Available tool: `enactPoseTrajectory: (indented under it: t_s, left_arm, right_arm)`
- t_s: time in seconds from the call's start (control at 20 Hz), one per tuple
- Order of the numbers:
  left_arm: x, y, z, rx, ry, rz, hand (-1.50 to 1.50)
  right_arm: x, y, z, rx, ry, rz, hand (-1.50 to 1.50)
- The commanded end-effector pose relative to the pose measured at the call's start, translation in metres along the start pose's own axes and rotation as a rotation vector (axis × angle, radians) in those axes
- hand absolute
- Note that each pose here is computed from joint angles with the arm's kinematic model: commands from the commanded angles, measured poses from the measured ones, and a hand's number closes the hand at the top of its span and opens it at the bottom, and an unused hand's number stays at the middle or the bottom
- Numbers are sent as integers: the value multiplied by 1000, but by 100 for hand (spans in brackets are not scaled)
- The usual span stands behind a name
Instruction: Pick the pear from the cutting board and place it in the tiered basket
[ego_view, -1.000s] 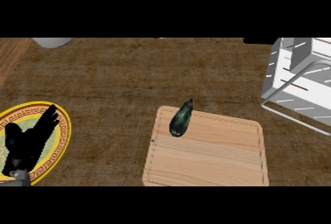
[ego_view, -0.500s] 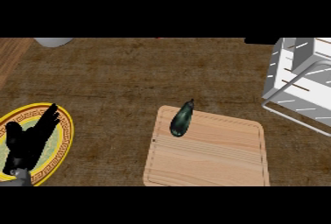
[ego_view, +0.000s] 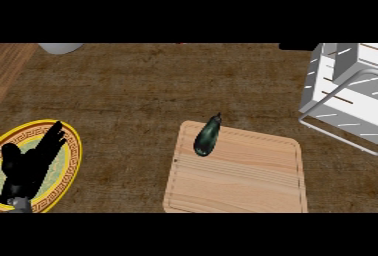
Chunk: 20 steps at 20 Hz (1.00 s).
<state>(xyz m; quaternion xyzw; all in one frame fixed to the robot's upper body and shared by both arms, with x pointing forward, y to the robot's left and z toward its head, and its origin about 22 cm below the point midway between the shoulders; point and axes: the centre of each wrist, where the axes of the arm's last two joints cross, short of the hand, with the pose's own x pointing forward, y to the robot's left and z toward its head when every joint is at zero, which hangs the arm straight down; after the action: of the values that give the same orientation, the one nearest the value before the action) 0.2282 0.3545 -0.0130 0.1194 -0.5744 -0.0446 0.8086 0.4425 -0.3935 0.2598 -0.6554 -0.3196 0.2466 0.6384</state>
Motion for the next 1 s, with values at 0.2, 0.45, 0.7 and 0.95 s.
enactPoseTrajectory:
  t_s: [0.2,0.45,0.7,0.95]
  left_arm:
    - [2,-1,-6,26,21,11,0]
    - [-7,14,3,25,41,18,0]
    - [-16,14,18,59,65,16,0]
    - [-24,8,18,90,85,30,0]
  right_arm:
    - [-14,-55,-2,-226,54,-332,-150]
    - [-49,-88,-8,-179,203,-557,-150]
    - [-84,-94,-11,-176,206,-829,-150]
    - [-150,-88,-14,-196,112,-1003,-150]
